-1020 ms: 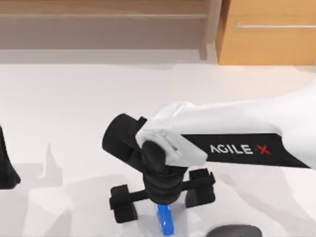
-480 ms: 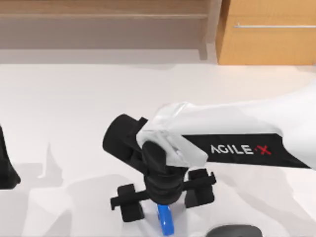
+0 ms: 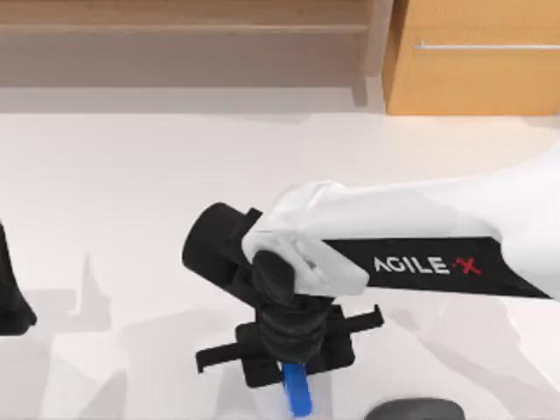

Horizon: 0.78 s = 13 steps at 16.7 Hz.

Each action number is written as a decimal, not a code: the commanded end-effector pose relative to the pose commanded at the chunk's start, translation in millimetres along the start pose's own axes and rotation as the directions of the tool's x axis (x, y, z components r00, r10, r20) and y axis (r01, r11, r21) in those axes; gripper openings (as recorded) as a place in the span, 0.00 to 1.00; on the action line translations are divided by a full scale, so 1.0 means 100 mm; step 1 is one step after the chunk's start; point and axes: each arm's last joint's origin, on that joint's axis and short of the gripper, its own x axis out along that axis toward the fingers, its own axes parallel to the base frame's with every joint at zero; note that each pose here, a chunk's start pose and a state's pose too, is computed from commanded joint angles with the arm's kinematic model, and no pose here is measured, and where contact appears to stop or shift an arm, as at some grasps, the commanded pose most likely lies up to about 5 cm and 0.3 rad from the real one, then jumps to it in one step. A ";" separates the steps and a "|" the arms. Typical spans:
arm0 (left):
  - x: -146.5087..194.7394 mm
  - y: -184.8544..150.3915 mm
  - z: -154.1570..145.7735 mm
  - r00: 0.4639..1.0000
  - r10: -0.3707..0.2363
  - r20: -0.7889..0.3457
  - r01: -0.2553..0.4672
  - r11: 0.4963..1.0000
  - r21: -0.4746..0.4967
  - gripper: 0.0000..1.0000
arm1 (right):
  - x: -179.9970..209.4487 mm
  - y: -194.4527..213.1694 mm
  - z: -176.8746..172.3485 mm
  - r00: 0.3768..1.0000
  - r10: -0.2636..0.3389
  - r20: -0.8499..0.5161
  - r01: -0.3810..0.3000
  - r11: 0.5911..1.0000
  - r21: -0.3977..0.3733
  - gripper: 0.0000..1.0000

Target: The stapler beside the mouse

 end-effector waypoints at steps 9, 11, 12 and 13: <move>0.00 0.00 0.00 1.000 0.000 0.000 0.000 1.000 0.000 1.00 | -0.08 -0.01 0.01 1.000 0.000 0.015 0.000 1.000 -0.005 0.00; 0.00 0.00 0.00 1.000 0.000 0.000 0.000 1.000 0.000 1.00 | -0.16 -0.01 0.01 1.000 -0.001 0.014 0.002 1.000 -0.006 0.00; 0.00 0.00 0.00 1.000 0.000 0.000 0.000 1.000 0.000 1.00 | -0.20 -0.02 0.00 1.000 -0.010 0.005 0.010 1.000 -0.006 0.00; 0.00 0.00 0.00 1.000 0.000 0.000 0.000 1.000 0.000 1.00 | -0.25 -0.02 0.00 1.000 -0.013 0.001 0.013 1.000 -0.005 0.00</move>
